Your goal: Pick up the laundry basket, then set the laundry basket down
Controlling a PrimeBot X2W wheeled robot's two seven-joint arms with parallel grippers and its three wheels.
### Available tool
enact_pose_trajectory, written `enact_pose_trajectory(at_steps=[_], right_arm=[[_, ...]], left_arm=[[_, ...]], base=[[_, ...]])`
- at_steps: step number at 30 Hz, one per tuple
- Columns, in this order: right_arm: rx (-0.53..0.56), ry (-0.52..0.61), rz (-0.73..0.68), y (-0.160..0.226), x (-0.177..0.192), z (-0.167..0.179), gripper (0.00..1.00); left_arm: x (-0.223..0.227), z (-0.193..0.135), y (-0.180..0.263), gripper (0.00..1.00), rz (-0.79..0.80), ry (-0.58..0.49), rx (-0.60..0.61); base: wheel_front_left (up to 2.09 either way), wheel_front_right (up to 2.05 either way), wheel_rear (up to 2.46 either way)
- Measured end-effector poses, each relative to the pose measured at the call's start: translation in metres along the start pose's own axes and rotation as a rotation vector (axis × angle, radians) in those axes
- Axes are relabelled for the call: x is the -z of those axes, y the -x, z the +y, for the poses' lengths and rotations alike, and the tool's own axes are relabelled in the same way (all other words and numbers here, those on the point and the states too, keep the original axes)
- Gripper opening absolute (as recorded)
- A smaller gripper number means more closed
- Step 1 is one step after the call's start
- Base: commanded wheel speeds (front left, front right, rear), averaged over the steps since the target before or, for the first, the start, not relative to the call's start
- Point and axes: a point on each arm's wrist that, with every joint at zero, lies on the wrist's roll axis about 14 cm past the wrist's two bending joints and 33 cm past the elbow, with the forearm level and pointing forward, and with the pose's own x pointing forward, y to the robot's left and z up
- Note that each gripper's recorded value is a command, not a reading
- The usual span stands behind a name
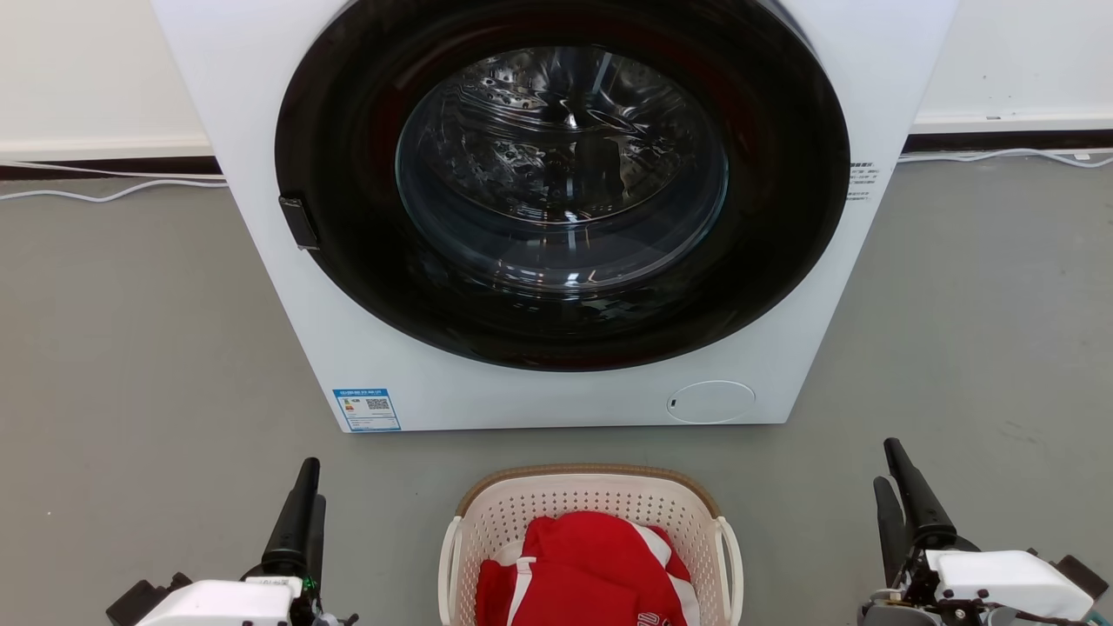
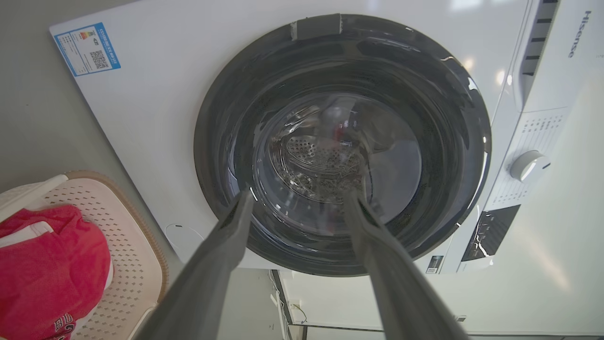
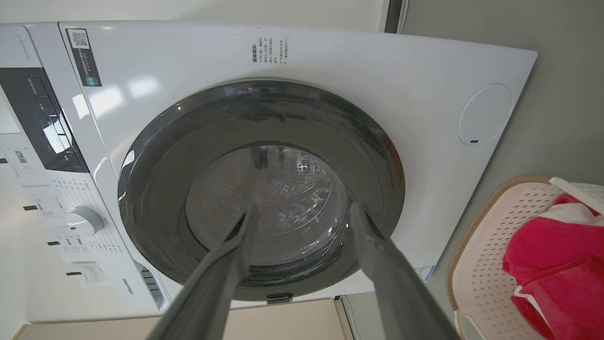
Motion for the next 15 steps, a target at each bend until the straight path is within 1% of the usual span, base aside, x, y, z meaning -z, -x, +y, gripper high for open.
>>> enact_pose_trajectory(at_steps=[5, 15], right_arm=[[-0.007, 0.036, 0.005, 0.0, 0.003, 0.002, 1.0], [-0.034, 0.177, 0.017, -0.002, 0.008, 0.01, 1.0]], left_arm=[[0.002, -0.003, -0.001, 1.0, 0.001, -0.05, 0.01], [0.002, -0.011, -0.002, 1.0, -0.007, -0.197, 0.036]], base=[[0.0, 0.0, 0.0], [0.0, 0.0, 0.0]])
